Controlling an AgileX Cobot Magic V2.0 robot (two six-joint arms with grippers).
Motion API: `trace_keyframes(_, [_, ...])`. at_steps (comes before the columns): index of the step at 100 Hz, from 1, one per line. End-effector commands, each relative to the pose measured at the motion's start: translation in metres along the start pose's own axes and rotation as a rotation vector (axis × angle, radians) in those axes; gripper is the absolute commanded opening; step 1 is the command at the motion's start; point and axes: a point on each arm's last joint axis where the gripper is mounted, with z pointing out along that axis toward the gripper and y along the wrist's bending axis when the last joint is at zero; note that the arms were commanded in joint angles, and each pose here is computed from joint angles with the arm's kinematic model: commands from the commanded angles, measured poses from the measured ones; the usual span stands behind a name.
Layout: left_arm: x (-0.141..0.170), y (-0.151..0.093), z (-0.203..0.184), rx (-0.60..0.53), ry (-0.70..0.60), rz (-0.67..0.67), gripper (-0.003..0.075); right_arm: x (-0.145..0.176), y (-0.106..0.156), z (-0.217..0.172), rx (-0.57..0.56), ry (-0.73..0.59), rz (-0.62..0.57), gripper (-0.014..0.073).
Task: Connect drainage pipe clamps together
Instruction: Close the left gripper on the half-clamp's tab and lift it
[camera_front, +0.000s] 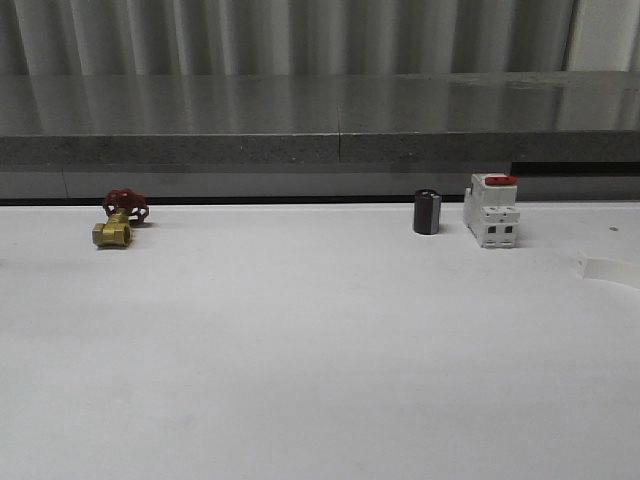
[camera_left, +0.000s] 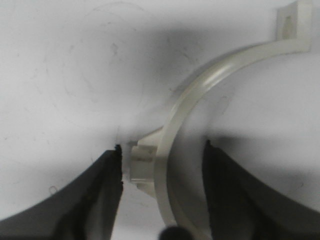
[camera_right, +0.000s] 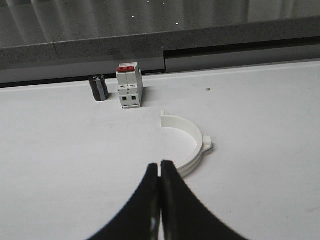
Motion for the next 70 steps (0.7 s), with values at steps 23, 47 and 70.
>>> trace_keyframes(23, [-0.010, -0.001, -0.030, 0.014, -0.071, -0.029, 0.0115, -0.012, 0.002, -0.003, -0.014, -0.103, -0.009, -0.0118])
trace_keyframes(47, [-0.009, -0.013, -0.073, 0.115, -0.129, -0.119, 0.0114, -0.012, 0.002, -0.003, -0.014, -0.103, -0.009, -0.0118])
trace_keyframes(70, [-0.007, -0.052, -0.130, 0.161, -0.194, -0.224, 0.0114, -0.012, 0.002, -0.003, -0.014, -0.103, -0.009, -0.0118])
